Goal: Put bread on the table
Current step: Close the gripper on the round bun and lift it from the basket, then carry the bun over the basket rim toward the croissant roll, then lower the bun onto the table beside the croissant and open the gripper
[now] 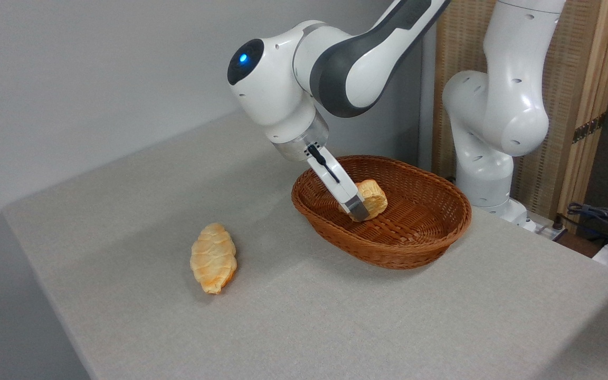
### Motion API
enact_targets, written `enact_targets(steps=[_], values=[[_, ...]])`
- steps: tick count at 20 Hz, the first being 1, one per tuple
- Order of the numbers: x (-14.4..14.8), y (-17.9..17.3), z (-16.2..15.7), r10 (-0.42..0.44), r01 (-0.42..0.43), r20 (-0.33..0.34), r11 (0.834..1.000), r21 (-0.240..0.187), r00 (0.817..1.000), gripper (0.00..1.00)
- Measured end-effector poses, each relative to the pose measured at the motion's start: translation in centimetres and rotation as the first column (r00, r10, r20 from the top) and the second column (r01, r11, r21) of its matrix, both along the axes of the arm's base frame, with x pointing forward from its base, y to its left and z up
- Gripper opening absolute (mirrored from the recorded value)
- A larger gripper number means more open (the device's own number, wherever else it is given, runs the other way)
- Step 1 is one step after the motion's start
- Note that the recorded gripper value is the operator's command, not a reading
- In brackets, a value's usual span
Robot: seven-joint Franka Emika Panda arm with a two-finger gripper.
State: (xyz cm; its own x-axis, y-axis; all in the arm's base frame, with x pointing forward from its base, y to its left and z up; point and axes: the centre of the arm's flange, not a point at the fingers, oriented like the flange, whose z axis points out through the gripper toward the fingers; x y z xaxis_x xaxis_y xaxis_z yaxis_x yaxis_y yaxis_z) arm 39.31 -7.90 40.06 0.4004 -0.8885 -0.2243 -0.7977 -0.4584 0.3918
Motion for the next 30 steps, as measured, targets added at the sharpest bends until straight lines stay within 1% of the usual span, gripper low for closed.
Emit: enact_targets(steps=[5,8,11,13,16,19,22,24,25,26,27,28,30], values=[[0.2,0.0,0.4,0.000,0.000,0.007,1.000,-0.002,1.000,0.33],[0.7,0.0,2.0,-0.002,0.002,0.018,1.000,-0.006,1.000,0.34],[1.3,0.0,4.3,-0.024,0.025,0.024,0.999,-0.020,0.999,0.35],[2.2,0.3,6.2,-0.027,0.029,0.059,0.999,-0.033,0.998,0.35],[3.9,0.5,9.4,-0.014,0.021,0.140,0.999,-0.048,0.990,0.35],[6.7,0.2,11.3,0.003,0.010,0.238,0.999,-0.053,0.971,0.36],[9.8,-0.1,11.1,0.032,-0.016,0.319,0.999,-0.050,0.947,0.36],[11.6,-0.1,9.3,0.072,-0.062,0.346,0.997,-0.040,0.935,0.41],[12.5,-0.2,8.2,0.093,-0.086,0.359,0.996,-0.034,0.929,0.45],[13.4,-0.3,7.1,0.115,-0.112,0.376,0.993,-0.029,0.919,0.56],[14.3,-0.5,6.0,0.140,-0.141,0.396,0.990,-0.026,0.908,0.86],[15.0,-0.6,5.3,0.157,-0.161,0.411,0.987,-0.024,0.898,0.99],[16.2,-0.1,4.3,0.188,-0.198,0.434,0.980,-0.022,0.881,1.00]])
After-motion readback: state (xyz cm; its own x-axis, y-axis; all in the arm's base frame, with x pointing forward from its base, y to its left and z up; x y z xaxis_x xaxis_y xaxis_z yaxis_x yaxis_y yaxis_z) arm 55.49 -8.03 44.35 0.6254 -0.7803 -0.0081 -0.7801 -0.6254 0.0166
